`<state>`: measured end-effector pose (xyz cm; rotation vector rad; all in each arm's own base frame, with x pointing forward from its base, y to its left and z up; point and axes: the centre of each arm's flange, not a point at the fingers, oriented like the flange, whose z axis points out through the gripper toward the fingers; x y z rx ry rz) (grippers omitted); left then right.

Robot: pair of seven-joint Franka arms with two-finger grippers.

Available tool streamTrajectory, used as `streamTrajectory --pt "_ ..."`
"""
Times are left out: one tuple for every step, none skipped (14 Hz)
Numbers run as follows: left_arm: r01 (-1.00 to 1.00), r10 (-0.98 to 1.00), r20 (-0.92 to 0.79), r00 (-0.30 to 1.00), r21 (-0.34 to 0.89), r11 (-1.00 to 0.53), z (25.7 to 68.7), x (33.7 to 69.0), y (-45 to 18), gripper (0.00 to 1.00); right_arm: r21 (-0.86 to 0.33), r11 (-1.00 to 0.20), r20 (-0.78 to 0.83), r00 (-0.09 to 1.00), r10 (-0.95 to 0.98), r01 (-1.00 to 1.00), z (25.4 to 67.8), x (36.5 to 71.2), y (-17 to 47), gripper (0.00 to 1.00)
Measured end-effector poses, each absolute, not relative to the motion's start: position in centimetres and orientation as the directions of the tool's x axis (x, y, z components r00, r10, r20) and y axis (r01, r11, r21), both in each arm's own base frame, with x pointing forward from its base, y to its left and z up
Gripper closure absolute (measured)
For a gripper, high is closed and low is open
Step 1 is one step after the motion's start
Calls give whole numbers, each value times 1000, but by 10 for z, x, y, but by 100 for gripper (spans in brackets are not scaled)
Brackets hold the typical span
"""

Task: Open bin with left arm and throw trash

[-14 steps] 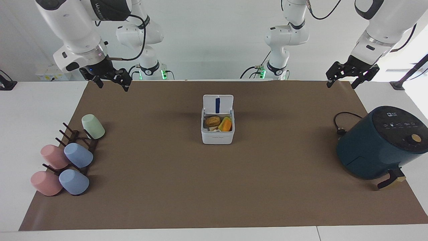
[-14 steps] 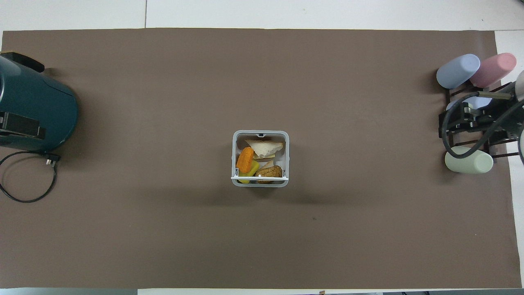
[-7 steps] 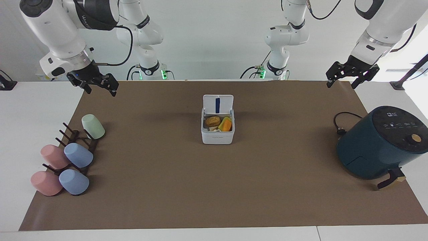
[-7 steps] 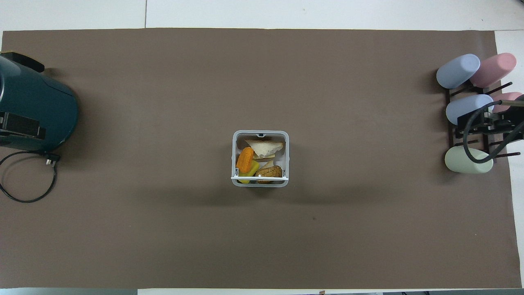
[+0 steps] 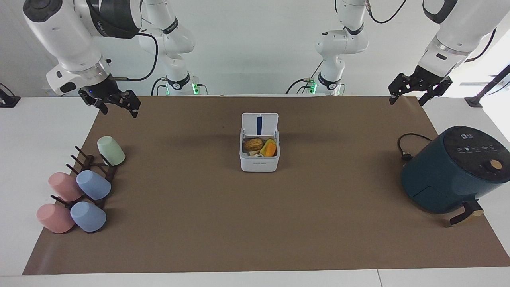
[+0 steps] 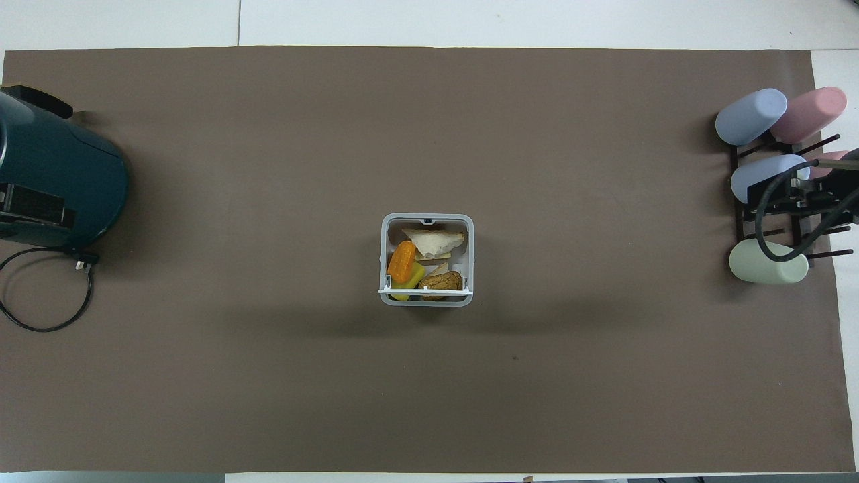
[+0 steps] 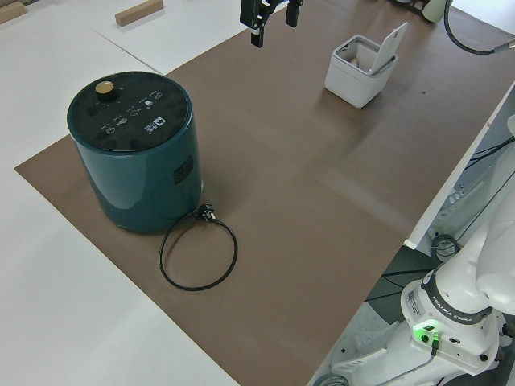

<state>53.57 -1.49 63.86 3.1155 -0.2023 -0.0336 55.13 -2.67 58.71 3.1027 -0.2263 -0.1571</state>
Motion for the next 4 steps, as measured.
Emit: streamTrajectory --pt "-129 -129 -20 991 21 -991 639 536 -15 0 34 -989 -103 984 -148 -145 584 552 -28 0" --pt "-129 -129 -20 991 21 -991 639 536 -15 0 35 -988 -108 983 -151 -148 582 553 -30 0" --pt "-129 -129 -20 991 21 -991 639 536 -15 0 36 -988 -112 982 -155 -152 580 554 -32 0" --pt "-129 -129 -20 991 21 -991 639 536 -15 0 36 -987 -114 981 -158 -155 579 555 -33 0"
